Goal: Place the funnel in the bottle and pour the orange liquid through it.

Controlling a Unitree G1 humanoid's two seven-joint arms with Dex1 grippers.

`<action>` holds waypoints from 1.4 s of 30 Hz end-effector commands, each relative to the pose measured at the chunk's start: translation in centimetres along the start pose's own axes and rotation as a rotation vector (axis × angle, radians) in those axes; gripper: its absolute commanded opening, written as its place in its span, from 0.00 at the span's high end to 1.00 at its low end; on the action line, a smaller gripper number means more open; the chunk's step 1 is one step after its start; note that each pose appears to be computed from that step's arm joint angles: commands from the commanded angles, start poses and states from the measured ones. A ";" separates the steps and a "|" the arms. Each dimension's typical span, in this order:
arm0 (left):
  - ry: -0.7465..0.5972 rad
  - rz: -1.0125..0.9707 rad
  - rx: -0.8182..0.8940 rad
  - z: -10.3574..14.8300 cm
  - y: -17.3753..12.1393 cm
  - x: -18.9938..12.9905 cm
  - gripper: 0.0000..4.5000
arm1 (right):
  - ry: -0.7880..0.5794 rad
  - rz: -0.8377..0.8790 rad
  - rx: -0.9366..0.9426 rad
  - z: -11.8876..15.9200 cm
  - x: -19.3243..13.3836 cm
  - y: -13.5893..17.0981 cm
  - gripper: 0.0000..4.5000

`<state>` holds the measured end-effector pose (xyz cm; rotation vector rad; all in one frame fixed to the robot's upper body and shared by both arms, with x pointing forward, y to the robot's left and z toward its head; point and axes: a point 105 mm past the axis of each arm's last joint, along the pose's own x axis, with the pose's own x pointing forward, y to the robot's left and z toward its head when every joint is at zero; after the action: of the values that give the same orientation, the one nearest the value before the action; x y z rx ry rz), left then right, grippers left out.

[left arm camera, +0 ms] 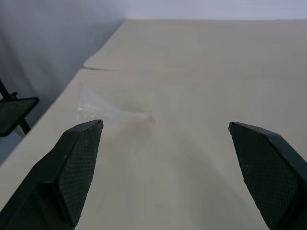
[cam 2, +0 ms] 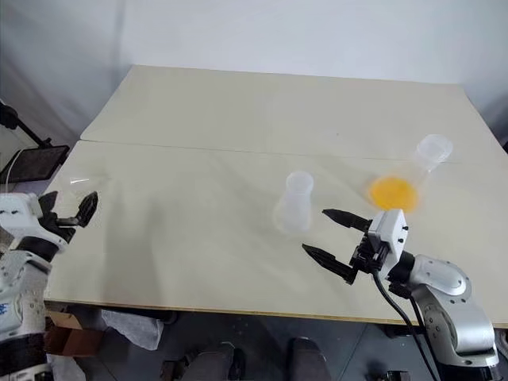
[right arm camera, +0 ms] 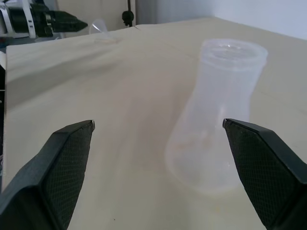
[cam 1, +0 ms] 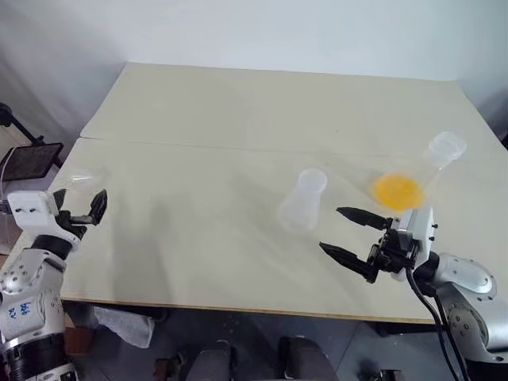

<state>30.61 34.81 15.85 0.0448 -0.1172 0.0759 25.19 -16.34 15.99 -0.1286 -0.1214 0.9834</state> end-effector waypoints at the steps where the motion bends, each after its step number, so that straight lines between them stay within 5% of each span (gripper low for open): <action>1: -0.024 0.051 0.012 0.7 1.4 -0.3 0.01 | -0.048 -0.011 -0.045 1.4 0.0 0.2 0.00; 11: -0.006 0.078 0.027 0.2 3.1 -0.4 0.01 | -0.070 0.042 -0.050 1.8 0.5 1.9 0.00; 26: -0.002 0.008 0.075 0.8 2.8 4.5 0.01 | -0.057 0.007 -0.035 1.4 0.1 1.7 0.00; 42: 0.115 -0.103 -0.028 -2.5 0.8 6.3 0.01 | -0.055 -0.034 -0.044 1.5 0.0 1.3 0.00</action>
<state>36.95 36.02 13.22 0.0105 0.0318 -0.0267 24.27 -15.57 16.17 -0.1143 -0.1462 0.9506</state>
